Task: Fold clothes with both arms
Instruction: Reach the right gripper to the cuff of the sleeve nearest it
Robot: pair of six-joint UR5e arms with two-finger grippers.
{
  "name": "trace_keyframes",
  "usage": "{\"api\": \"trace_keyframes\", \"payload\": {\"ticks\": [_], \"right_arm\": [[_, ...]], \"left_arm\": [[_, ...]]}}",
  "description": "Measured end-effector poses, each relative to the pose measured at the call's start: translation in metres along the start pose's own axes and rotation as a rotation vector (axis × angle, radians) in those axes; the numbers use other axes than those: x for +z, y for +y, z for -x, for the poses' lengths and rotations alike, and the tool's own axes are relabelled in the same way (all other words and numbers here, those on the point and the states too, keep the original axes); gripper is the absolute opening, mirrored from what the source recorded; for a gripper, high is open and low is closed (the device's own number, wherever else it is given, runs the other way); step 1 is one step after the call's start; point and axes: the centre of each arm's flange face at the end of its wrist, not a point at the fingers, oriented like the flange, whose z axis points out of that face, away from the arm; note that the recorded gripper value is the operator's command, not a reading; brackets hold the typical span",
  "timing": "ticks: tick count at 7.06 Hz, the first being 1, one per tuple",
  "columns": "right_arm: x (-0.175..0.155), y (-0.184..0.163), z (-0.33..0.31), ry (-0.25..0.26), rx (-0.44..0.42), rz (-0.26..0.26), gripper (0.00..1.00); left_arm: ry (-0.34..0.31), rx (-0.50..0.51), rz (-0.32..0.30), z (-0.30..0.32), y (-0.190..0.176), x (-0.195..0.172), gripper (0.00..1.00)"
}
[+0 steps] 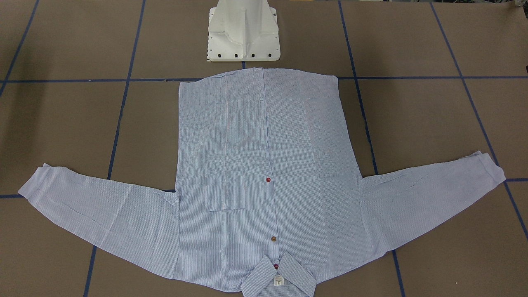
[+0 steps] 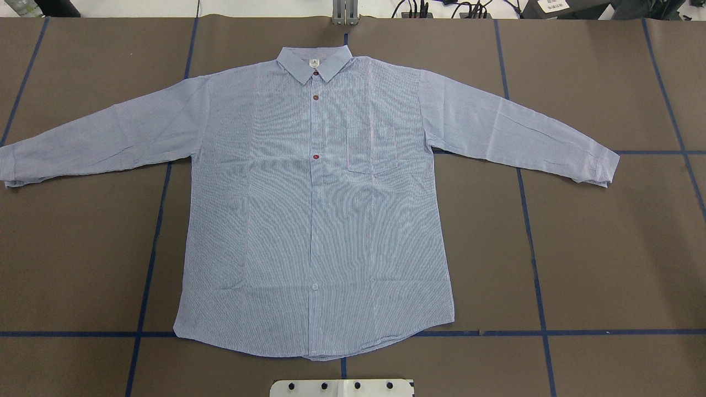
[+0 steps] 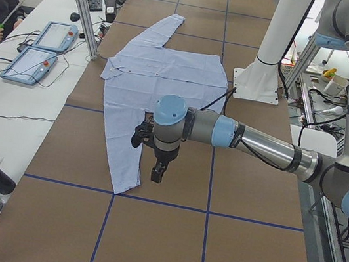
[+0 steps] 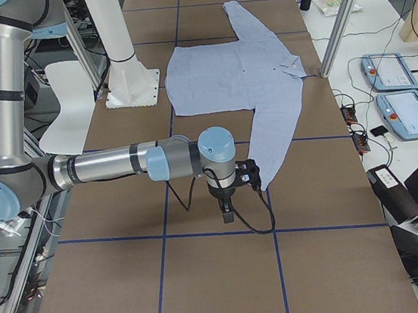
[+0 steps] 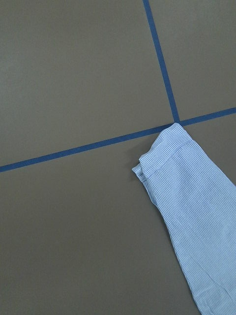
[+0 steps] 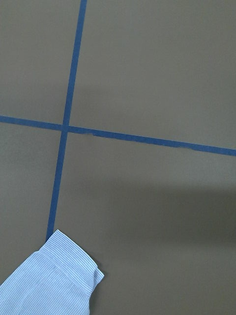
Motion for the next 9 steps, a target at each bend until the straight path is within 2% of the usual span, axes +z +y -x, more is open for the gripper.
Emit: {"api": "trace_keyframes", "payload": {"ticks": [3,6,9], "right_arm": [[-0.002,-0.005,0.004,-0.003,-0.012,-0.009,1.0],[0.005,-0.059,0.057,-0.016,-0.038,-0.051,1.0],[0.048,-0.117,0.109,-0.085,0.072,-0.116,0.98]], "left_arm": [[-0.006,0.026,-0.025,-0.011,-0.005,-0.012,1.0],[-0.015,0.077,-0.081,-0.027,-0.035,-0.034,1.0],[-0.037,0.191,-0.195,-0.038,-0.074,-0.053,1.0]]}}
